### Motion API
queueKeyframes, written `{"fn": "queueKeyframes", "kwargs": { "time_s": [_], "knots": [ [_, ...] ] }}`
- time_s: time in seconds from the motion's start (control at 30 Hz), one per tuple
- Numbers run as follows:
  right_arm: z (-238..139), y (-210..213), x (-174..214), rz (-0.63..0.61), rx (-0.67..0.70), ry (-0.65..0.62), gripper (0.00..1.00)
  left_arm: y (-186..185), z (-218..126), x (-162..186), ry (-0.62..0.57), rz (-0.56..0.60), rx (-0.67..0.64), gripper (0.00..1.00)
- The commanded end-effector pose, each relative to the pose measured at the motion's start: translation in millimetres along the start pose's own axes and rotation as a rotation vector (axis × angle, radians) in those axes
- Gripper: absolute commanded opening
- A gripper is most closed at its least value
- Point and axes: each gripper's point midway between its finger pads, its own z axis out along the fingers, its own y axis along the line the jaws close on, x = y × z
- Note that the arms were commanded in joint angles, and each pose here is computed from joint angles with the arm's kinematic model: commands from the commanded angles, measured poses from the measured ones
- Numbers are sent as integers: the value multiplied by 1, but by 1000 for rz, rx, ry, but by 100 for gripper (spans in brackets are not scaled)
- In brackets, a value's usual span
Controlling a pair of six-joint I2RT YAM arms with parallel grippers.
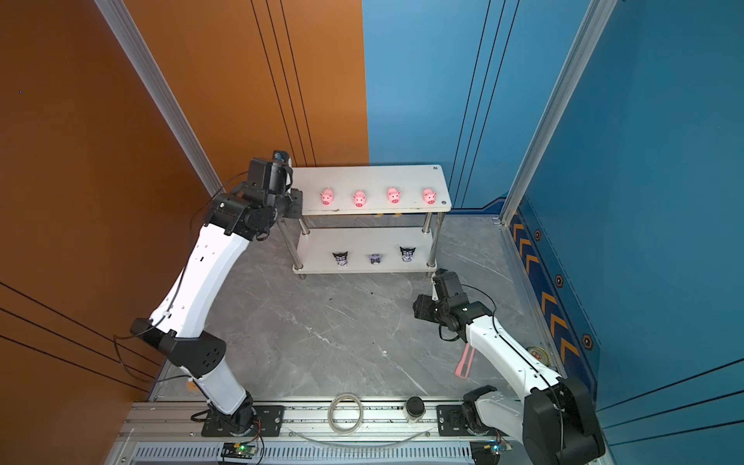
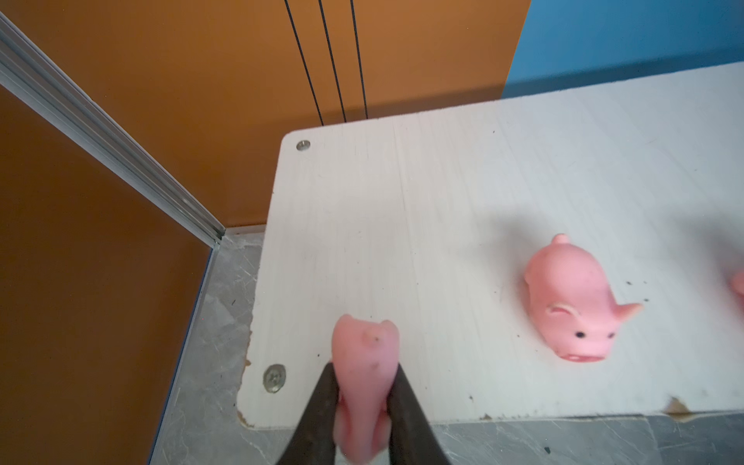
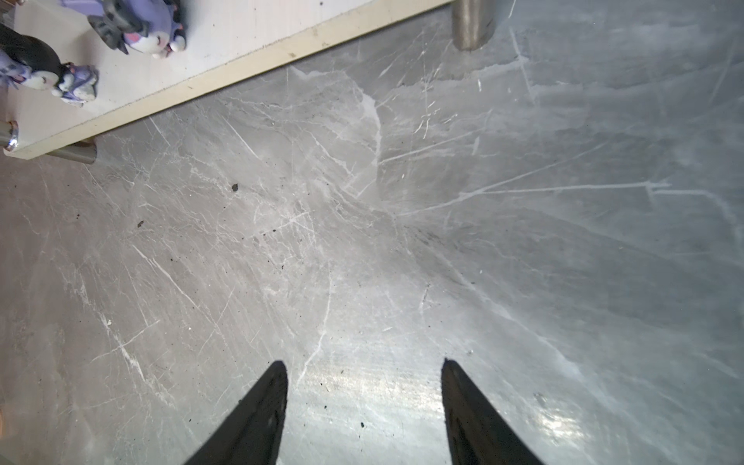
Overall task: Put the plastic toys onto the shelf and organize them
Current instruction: 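Lift the pink pig with the left gripper up over the top shelf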
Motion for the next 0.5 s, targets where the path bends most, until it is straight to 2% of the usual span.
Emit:
{"fn": "queueKeyframes", "kwargs": {
  "time_s": [0.0, 0.47],
  "knots": [
    [-2, -1, 2, -11, -17, 1, 63, -4, -4, -5, 1, -46, 50, 22],
    [-1, -2, 4, -6, -20, 4, 63, 20, 15, -6, 16, -148, -4, 24]
  ]
}}
